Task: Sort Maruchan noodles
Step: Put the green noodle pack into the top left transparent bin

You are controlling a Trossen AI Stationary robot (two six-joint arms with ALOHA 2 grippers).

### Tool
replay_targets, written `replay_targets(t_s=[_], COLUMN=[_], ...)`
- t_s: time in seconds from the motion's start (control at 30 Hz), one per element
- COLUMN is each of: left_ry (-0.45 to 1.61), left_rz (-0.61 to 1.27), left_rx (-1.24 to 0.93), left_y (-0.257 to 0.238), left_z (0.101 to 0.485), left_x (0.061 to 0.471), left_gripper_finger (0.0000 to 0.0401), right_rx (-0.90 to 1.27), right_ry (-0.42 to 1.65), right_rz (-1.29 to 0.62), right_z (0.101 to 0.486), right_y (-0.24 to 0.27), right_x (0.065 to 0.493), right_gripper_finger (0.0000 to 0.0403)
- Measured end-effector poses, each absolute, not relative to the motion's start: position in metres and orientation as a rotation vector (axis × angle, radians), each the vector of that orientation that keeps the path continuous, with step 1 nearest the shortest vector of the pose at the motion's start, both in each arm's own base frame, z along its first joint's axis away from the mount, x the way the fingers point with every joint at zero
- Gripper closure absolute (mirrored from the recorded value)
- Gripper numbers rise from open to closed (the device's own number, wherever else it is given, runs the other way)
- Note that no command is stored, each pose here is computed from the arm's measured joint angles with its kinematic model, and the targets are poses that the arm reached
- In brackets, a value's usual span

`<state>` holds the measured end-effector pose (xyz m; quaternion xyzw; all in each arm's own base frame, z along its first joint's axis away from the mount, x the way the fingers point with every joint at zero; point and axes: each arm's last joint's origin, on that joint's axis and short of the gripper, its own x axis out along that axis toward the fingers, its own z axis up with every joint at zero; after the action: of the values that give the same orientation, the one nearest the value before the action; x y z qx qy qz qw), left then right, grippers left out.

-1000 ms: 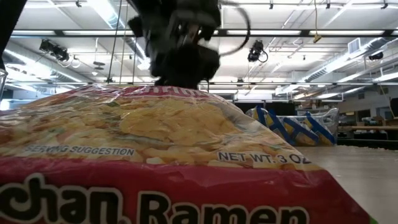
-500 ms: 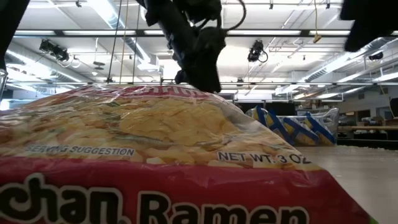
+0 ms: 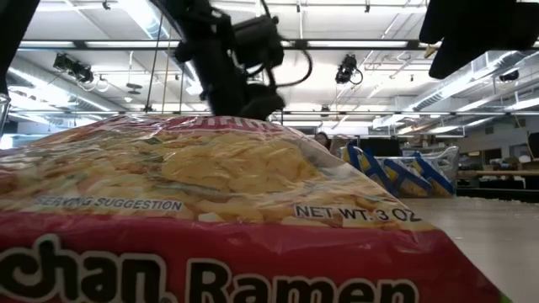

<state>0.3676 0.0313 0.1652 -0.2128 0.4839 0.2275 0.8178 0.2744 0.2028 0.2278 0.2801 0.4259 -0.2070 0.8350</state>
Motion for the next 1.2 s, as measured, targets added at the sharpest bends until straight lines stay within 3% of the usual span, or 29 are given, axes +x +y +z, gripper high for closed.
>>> replay_targets(t_s=[0.13, 0.23, 0.37, 0.57, 0.7, 0.9, 1.2], left_ry=[1.113, 1.183, 1.123, 0.990, 0.950, 0.861, 0.993], left_rz=[0.430, 0.244, 0.039, 0.061, 0.042, -0.109, -0.147], left_rx=[-0.514, -0.602, -0.608, -0.532, -0.448, -0.132, -0.169], left_y=[0.016, -0.004, -0.023, -0.003, 0.017, 0.019, 0.022], left_z=[0.162, 0.166, 0.197, 0.216, 0.202, 0.186, 0.146], left_x=[0.360, 0.356, 0.355, 0.356, 0.368, 0.385, 0.389], left_gripper_finger=[0.0255, 0.0255, 0.0255, 0.0255, 0.0244, 0.0206, 0.0160], right_rx=[0.591, 0.598, 0.618, 0.607, 0.583, 0.582, 0.604], right_ry=[0.899, 0.895, 0.878, 0.847, 0.816, 0.778, 0.762], right_rz=[-0.440, -0.436, -0.423, -0.434, -0.451, -0.471, -0.459], right_z=[0.228, 0.228, 0.229, 0.230, 0.230, 0.231, 0.232], right_y=[0.203, 0.203, 0.204, 0.204, 0.203, 0.201, 0.203], right_x=[0.275, 0.275, 0.277, 0.278, 0.278, 0.280, 0.281], right_gripper_finger=[0.0208, 0.0208, 0.0208, 0.0208, 0.0208, 0.0208, 0.0208])
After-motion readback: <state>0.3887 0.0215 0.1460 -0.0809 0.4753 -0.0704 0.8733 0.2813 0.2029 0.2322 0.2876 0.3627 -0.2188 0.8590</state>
